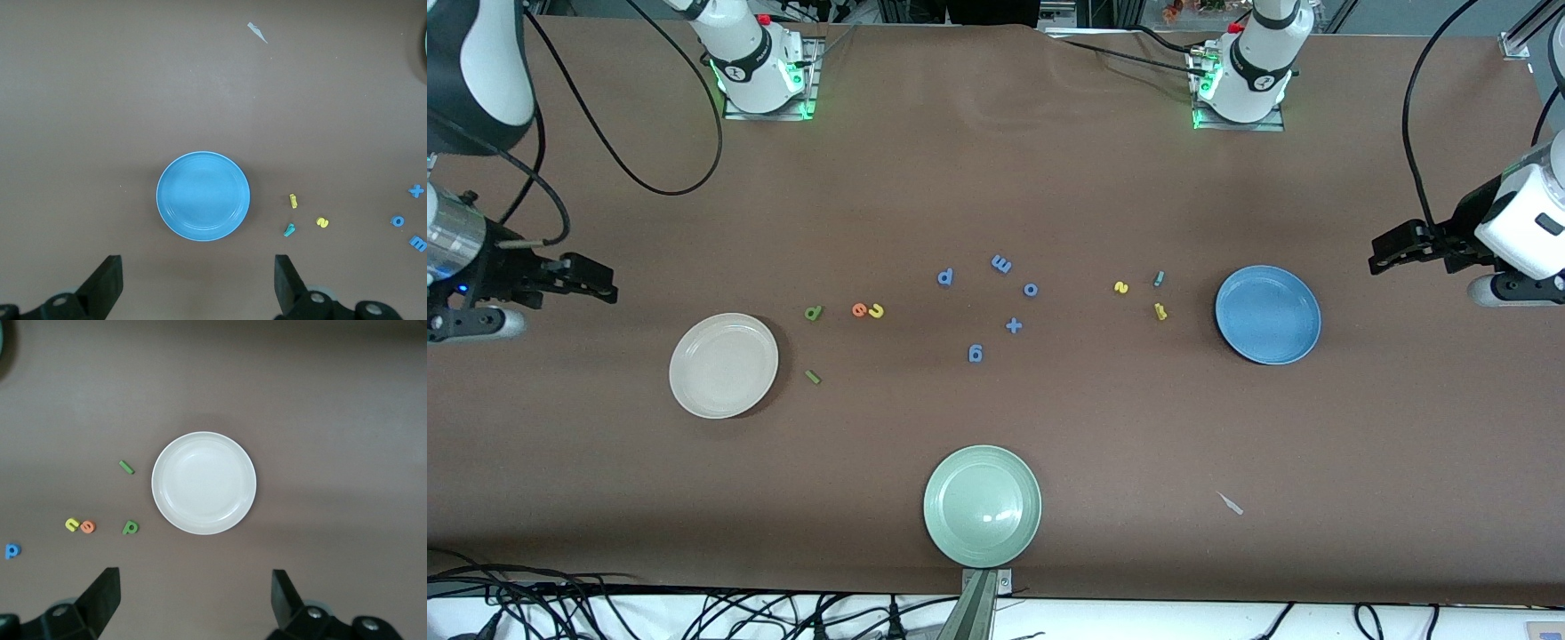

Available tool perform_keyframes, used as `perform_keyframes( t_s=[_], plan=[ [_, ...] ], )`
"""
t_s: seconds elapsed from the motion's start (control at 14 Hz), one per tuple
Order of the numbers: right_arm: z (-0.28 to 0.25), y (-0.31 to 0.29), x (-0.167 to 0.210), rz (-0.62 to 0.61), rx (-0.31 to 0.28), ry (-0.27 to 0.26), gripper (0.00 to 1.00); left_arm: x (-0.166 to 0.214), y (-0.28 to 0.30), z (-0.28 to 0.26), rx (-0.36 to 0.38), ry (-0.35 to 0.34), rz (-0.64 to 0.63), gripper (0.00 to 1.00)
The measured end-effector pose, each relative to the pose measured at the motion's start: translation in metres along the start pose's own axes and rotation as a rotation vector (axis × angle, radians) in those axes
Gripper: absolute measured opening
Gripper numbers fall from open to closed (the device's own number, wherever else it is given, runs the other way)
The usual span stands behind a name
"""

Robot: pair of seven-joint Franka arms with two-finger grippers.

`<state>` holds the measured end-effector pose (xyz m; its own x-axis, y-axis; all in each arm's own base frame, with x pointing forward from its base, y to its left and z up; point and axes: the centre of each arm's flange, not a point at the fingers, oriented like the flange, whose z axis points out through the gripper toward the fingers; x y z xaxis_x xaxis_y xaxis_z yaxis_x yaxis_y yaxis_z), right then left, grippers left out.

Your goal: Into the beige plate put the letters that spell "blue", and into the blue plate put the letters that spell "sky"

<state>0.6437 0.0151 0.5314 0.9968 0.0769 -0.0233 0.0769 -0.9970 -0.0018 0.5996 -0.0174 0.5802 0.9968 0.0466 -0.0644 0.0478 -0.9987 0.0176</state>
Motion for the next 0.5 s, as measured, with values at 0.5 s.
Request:
perform_keyframes(
  t_s=[0.5],
  plan=[
    [0.058, -0.027, 0.017, -0.026, 0.011, -0.074, 1.00, 0.029, 0.014, 0.066, 0.010, -0.070, -0.048, 1.00]
  ],
)
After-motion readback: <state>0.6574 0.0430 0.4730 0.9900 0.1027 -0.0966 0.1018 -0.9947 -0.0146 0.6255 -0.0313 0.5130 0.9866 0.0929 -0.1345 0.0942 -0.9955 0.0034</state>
